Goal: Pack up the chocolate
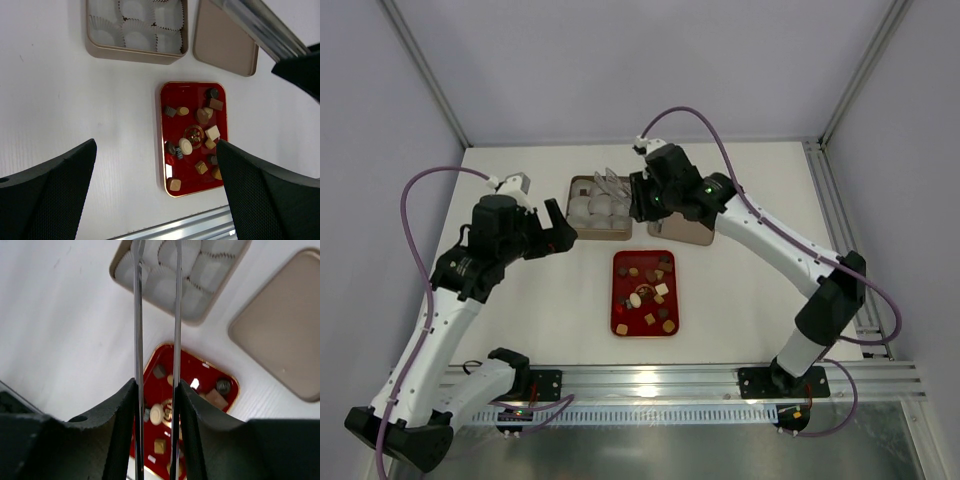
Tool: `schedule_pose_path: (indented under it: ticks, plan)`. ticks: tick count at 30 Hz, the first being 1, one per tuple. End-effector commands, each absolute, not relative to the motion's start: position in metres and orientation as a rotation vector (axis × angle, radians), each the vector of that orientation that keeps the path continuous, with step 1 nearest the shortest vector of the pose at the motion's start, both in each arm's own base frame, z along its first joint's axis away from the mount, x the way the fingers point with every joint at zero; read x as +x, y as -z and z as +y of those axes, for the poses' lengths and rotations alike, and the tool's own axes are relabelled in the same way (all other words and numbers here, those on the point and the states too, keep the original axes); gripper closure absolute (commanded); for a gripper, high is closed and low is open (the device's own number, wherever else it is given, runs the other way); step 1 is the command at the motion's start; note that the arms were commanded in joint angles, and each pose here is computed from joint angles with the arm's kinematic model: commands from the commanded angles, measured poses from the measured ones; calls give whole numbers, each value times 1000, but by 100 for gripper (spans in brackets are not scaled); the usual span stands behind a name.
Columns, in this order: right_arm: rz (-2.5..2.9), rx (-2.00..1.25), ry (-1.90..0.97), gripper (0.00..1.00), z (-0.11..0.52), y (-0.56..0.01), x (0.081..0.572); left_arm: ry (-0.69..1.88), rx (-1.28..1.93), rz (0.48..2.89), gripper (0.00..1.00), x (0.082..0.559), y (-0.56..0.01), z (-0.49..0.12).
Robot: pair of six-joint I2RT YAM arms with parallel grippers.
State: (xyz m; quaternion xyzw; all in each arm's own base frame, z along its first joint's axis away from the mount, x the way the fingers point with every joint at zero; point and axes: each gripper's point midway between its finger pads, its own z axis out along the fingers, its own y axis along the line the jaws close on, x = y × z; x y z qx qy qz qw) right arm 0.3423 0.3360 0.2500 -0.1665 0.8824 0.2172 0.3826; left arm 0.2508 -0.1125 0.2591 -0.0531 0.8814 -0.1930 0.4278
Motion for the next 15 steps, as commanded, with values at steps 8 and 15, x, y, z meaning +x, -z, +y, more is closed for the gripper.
schedule_pose_path:
  ticks: [8, 15]
  plan:
    - [2340, -624, -541, 61, 283, -219, 235, 519, -134, 2143, 0, 262, -275, -119]
    - [2412, -760, -512, 61, 285, -187, 198, 542, -140, 2154, 0, 262, -271, -123]
